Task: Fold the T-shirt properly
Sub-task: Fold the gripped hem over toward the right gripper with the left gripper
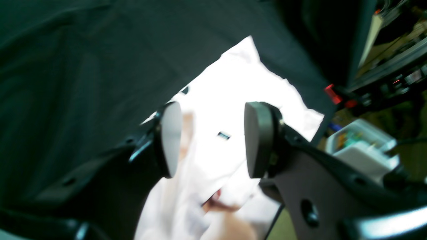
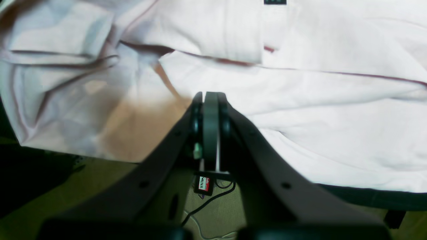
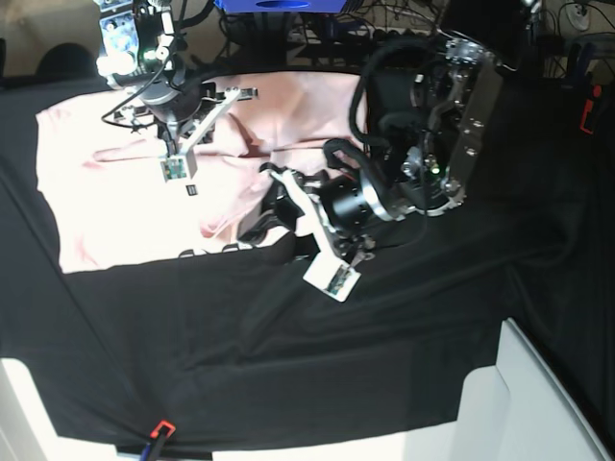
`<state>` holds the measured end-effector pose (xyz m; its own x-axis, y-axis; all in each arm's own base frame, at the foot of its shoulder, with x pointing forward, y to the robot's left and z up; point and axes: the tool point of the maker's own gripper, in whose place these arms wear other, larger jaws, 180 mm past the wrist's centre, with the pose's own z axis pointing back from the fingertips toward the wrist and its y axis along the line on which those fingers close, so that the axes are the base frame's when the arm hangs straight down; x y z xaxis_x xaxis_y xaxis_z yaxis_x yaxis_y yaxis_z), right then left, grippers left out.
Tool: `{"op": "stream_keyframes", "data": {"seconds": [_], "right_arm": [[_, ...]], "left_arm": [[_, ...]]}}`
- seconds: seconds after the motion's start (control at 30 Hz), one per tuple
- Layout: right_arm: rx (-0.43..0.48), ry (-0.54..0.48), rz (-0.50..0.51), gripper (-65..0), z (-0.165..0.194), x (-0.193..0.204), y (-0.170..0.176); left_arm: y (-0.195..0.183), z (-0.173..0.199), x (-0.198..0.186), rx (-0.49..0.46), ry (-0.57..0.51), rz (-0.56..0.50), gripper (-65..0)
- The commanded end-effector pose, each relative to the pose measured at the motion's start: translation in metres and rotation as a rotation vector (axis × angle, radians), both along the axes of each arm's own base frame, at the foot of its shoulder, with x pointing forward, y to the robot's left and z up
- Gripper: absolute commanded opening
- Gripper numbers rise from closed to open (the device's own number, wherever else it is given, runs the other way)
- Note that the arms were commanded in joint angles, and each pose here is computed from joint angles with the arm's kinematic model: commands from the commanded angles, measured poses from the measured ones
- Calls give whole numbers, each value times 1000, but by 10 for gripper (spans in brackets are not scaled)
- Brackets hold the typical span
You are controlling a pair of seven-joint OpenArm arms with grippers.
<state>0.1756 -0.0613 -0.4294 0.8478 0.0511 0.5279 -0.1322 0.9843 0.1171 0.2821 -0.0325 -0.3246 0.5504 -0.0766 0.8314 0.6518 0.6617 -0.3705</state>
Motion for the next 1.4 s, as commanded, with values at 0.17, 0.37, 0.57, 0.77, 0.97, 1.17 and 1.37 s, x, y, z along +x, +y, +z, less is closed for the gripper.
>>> {"op": "stream_keyframes", "data": {"seconds": [0.17, 0.37, 0.57, 0.77, 0.97, 1.17, 1.37], "right_arm": [[13, -102, 33, -650, 30, 16, 6], [55, -141, 276, -650, 43, 4, 63], [126, -158, 434, -650, 54, -15, 112], [181, -203, 453, -569, 70, -7, 139], [145, -230, 464, -560, 59, 13, 137], [138, -205, 458, -564, 46, 23, 145], [164, -186, 450, -560, 46, 19, 155]], "left_arm": [[119, -10, 15, 111, -8, 252, -581], [301, -14, -20, 304, 36, 679, -650], [426, -17, -96, 721, 100, 918, -650], [475, -44, -159, 1051, 222, 969, -650], [476, -60, -174, 1118, 193, 920, -650], [468, -64, -173, 1096, 193, 930, -650], [460, -60, -168, 1083, 171, 932, -650]]}}
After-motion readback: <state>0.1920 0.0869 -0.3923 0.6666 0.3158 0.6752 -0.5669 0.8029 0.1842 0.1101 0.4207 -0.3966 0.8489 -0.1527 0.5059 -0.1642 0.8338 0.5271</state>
